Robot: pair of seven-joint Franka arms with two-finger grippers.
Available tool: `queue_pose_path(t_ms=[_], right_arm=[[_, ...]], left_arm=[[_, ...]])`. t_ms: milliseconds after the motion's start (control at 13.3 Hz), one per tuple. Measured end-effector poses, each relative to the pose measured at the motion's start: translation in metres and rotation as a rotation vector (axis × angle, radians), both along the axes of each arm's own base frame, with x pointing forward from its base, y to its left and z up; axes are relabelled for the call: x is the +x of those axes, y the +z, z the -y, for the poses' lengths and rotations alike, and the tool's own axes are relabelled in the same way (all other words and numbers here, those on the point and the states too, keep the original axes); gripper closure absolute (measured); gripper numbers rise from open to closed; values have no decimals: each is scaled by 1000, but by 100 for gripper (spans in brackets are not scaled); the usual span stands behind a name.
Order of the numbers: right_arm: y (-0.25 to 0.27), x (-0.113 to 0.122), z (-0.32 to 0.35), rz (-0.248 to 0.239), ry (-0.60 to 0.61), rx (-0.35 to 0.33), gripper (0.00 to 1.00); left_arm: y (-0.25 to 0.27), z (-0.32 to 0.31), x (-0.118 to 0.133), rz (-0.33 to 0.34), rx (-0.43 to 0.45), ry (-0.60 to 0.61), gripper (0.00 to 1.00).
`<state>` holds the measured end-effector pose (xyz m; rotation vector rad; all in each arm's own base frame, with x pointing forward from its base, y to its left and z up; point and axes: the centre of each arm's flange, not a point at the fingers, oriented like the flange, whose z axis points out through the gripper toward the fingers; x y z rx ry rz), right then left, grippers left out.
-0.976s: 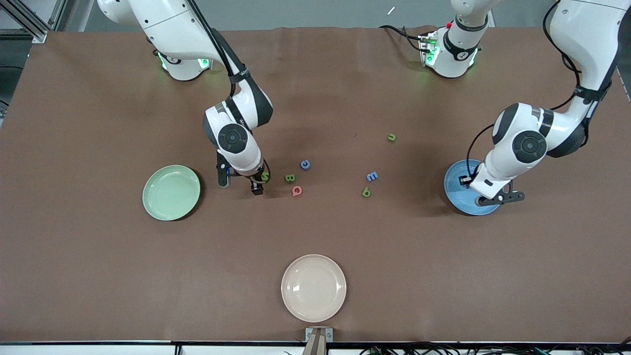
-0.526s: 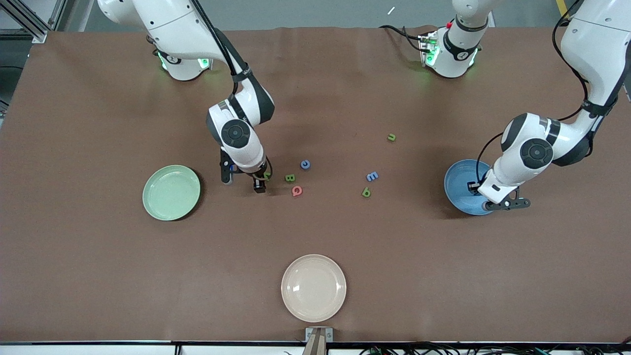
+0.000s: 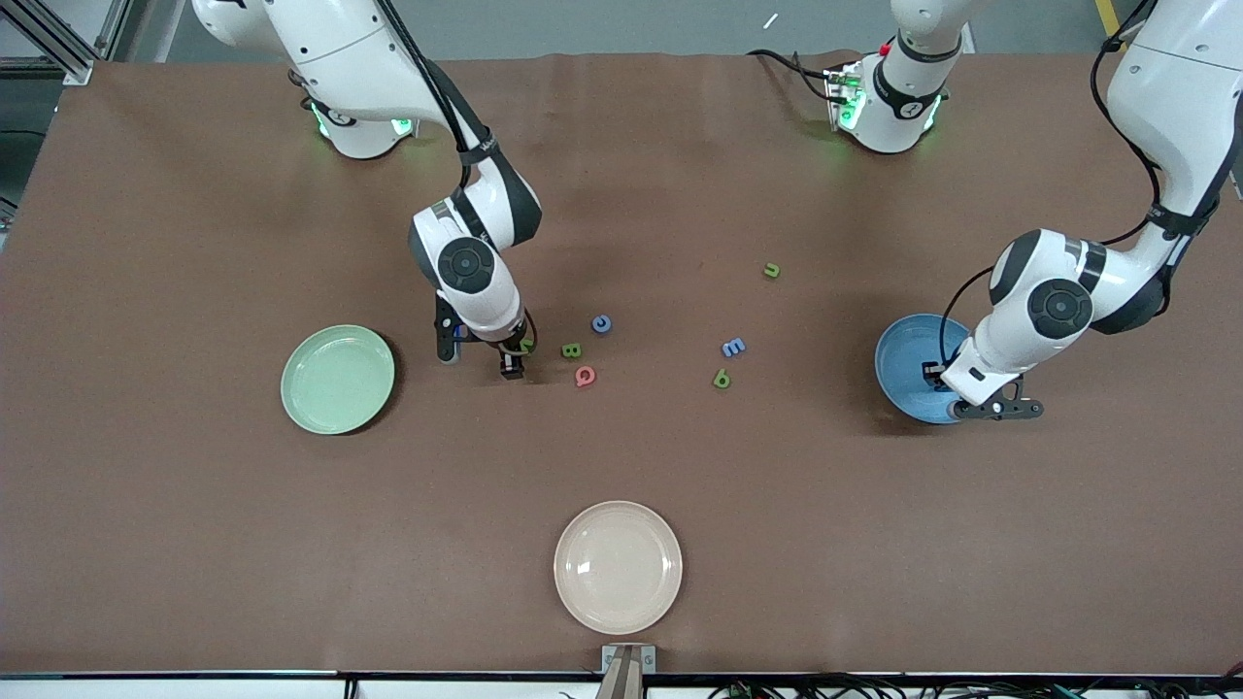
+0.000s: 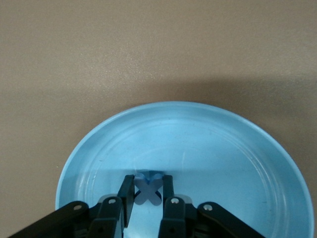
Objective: Sort upper and lower case letters into plates
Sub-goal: 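Release the x in the blue plate while the right gripper grasps the N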
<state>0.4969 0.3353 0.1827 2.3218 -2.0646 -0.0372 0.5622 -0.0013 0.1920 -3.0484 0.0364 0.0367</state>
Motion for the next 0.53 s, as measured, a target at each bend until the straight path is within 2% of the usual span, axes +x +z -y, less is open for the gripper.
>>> queue_pose_path(t_ms=[225,300,375,526], right_arm=[[-1,0,0,0,0,-1,26],[-1,0,0,0,1,0,33],[-1,0,0,0,1,0,47],[0,0,-1,8,1,4,51]], left_arm=[[-1,0,0,-1,-1,0,73],[-1,0,0,-1,-1,0,70],[-1,0,0,-1,-1,0,70],[0,0,0,0,-1,0,53]])
